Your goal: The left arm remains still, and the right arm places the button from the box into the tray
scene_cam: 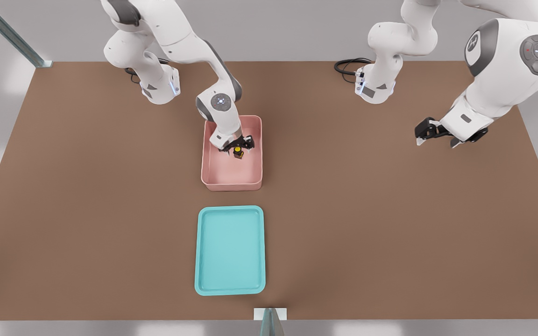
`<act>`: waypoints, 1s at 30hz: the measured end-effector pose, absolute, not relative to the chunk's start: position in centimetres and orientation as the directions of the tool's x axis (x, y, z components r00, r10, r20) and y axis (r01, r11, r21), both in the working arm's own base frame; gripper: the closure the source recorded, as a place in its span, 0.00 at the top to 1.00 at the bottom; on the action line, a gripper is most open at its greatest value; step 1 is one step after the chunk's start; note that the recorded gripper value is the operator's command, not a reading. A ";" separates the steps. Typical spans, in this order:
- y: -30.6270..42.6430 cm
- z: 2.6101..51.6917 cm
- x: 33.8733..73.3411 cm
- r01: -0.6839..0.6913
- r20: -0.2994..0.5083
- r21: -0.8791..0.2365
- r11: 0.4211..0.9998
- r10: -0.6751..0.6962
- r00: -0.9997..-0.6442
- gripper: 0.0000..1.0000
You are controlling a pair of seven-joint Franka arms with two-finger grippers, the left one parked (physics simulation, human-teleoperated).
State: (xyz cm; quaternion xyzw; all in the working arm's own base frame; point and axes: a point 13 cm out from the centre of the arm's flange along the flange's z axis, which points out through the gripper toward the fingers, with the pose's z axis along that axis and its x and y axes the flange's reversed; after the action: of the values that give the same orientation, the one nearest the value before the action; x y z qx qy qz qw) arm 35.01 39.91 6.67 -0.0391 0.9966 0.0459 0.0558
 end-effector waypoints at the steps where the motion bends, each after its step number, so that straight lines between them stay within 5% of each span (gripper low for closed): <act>1: 40.1 6.4 34.7 -0.084 -0.119 0.091 0.992 -0.073 -0.990 0.99; 6: 39.8 5.0 33.8 -0.071 -0.133 0.101 0.992 -0.058 -0.990 0.99; 8: 39.8 4.7 34.0 -0.064 -0.140 0.105 0.992 -0.049 -0.989 0.84; 10: 39.9 4.6 34.2 -0.057 -0.148 0.112 0.992 -0.040 -0.988 0.59; 12: 40.0 4.7 34.5 -0.049 -0.157 0.121 0.991 -0.030 -0.987 0.53; 19: 43.4 9.4 38.4 -0.021 -0.202 0.195 0.981 0.019 -0.979 0.48; 25: 43.0 22.5 58.2 0.128 -0.276 0.260 0.957 0.201 -0.940 0.48; 30: 36.8 16.6 71.8 0.213 -0.239 0.192 0.958 0.256 -0.937 0.47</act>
State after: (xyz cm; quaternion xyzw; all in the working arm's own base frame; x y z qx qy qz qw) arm 71.81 36.78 16.63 0.1194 0.9807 0.0817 0.1316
